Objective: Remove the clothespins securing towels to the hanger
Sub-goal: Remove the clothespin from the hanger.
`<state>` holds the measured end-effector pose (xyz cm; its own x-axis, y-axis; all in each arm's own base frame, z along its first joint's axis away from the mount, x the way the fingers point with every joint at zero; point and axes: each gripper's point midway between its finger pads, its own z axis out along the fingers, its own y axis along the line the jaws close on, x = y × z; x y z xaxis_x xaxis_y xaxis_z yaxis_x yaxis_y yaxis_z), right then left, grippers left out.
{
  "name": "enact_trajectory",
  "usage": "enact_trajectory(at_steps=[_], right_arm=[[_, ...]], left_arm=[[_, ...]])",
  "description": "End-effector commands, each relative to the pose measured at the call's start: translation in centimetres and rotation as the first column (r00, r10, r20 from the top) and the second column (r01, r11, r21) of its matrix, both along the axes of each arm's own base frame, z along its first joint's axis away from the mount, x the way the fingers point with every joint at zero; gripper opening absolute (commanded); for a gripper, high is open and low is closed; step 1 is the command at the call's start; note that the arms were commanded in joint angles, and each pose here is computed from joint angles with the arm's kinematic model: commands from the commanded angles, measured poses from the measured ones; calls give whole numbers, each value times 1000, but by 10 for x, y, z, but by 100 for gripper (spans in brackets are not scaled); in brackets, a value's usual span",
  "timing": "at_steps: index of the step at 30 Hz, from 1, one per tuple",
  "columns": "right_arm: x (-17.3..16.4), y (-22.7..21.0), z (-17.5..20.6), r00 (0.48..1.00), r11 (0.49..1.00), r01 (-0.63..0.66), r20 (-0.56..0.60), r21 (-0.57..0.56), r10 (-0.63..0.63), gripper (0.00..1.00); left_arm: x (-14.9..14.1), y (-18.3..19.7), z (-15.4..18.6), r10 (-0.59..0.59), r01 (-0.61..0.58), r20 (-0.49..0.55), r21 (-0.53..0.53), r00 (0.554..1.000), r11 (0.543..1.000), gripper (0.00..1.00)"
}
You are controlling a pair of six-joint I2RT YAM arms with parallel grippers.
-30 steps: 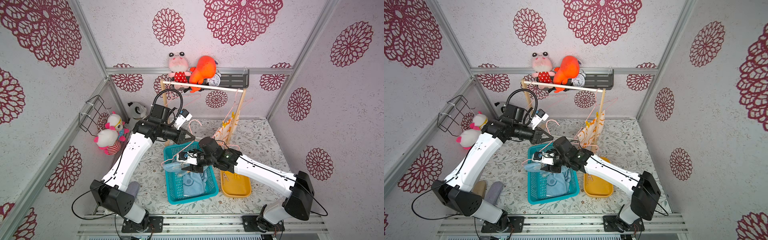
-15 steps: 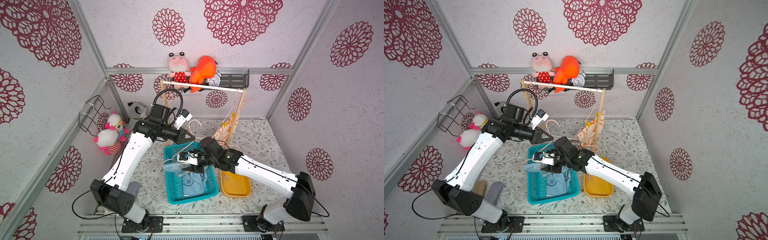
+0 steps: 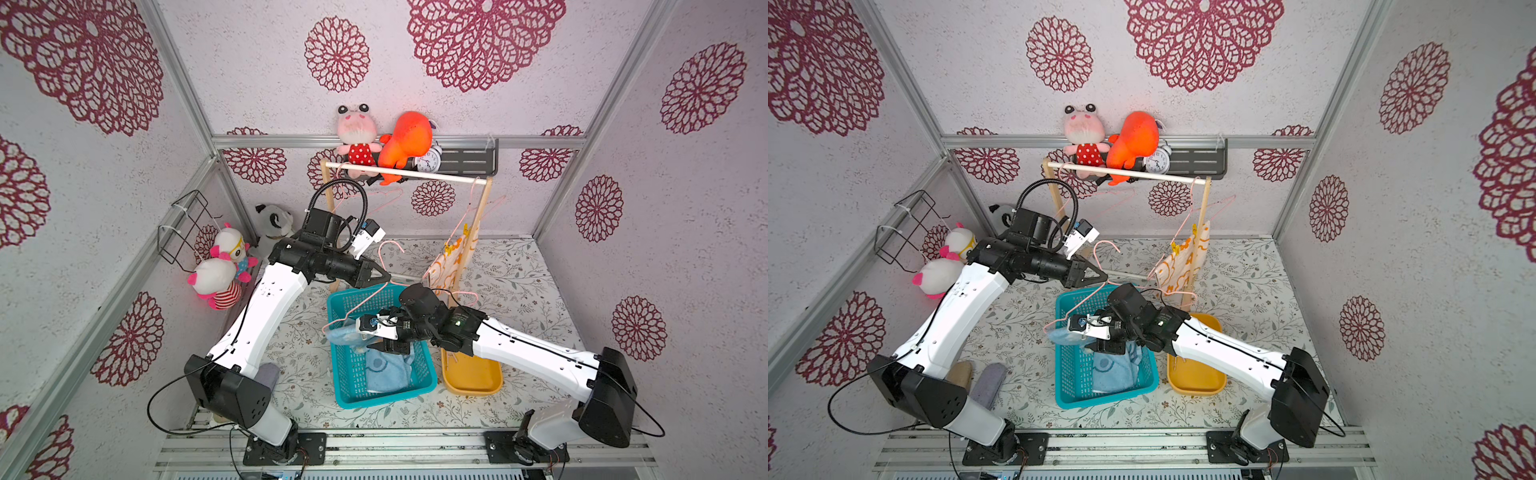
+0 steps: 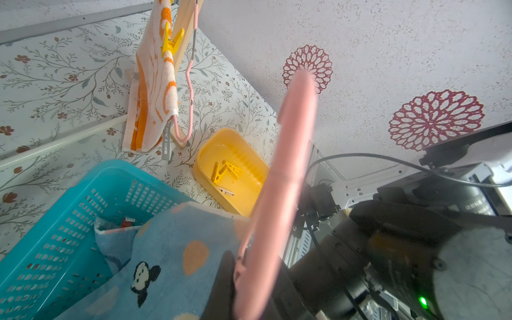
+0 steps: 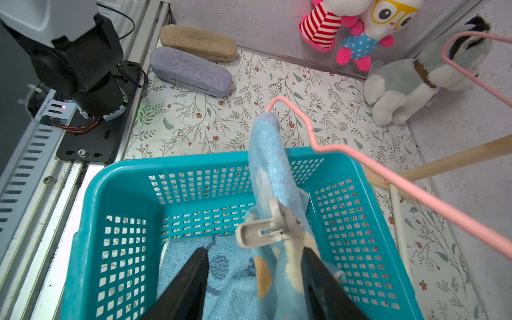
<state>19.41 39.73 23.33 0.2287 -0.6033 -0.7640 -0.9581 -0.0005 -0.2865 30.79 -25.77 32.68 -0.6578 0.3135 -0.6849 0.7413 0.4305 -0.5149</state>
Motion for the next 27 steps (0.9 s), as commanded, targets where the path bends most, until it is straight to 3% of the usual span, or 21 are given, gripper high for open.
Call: enact_trajectory(at_steps=[1, 16, 27], right_arm=[[6, 7, 20, 998, 999, 12, 64, 47, -15, 56], [13, 26, 17, 995, 999, -11, 96, 48, 6, 53], [11, 29, 19, 996, 998, -23, 92, 59, 17, 34]], left_arm=[[0, -4, 14, -31, 32, 43, -35, 999, 999, 0], [-3, -4, 16, -38, 40, 45, -43, 998, 998, 0], [-3, -5, 16, -39, 41, 45, -41, 998, 998, 0]])
